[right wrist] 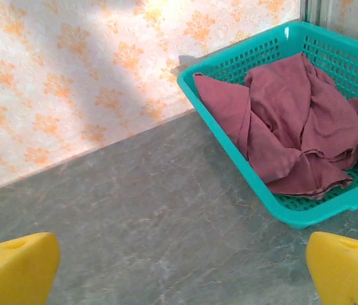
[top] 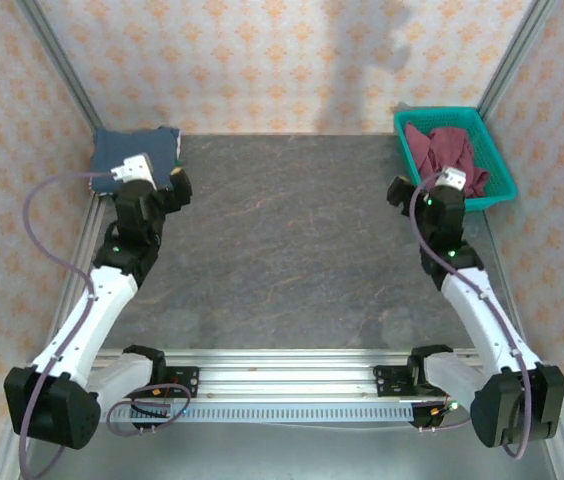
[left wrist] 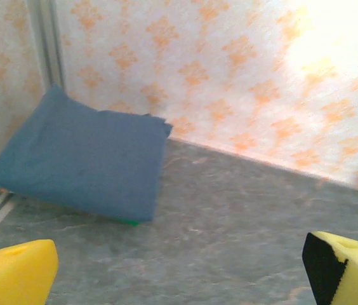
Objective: Fold and stack the t-shirts
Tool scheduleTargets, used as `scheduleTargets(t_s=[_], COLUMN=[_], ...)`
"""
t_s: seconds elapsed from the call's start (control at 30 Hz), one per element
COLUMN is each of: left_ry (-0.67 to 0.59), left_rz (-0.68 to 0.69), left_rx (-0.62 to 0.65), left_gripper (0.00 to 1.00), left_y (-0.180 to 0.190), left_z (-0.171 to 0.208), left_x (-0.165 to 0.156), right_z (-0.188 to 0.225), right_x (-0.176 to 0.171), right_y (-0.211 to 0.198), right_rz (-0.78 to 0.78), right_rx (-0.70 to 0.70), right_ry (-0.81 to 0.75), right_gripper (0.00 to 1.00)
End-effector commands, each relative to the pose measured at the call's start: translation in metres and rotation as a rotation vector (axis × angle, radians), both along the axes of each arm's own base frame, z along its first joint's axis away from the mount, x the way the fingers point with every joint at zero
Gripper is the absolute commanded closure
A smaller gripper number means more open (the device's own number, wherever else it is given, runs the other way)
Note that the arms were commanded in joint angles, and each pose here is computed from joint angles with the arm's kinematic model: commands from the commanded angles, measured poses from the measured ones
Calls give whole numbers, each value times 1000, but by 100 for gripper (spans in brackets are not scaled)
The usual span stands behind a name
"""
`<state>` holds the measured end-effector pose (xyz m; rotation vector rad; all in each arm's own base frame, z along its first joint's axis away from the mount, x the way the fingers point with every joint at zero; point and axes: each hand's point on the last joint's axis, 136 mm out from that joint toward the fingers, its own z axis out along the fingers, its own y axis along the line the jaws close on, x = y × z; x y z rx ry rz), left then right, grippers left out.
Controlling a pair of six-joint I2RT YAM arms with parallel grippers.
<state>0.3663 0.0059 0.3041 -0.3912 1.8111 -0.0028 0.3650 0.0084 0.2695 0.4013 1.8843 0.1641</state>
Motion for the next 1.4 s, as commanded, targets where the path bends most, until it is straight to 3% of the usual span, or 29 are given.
scheduleTargets(t_s=[0.0,0.17,0.3,0.43,0.63,0.9,1.1,1.13,1.23,1.27,1.37], left_ry=[280,349,362,342,354,396,432,436,441,441,442], left_rz=[-61,-222,-353,-459,-569,-543,-474,-466,-441,-432,-408], left_rx=[-118,-81,-45,-46,-61,-119,-86,-83,-80,-83,-92], left_gripper=[0,0,0,0,0,0,0,0,0,0,0], left_y=[-24,-77,-124,-160,-197,-195,-180,-178,-174,-172,-166], left_z=[-23,19,41,50,46,35,23,21,17,16,12], left_x=[-21,-2,11,15,5,-8,-9,-8,-5,-4,0], right_z=[-34,-10,-11,-37,-91,-180,-218,-219,-204,-193,-137], right_x=[-16,38,89,137,189,218,227,228,237,241,256], right_y=[10,-1,-44,-82,-113,-132,-129,-130,-128,-127,-126], right_rz=[23,10,-86,-160,-234,-303,-317,-322,-308,-296,-266], right_rx=[105,224,289,410,425,476,536,540,565,581,588], right_ry=[330,477,554,572,607,679,698,692,642,609,450], right_gripper=[1,0,5,12,19,39,63,66,94,100,100])
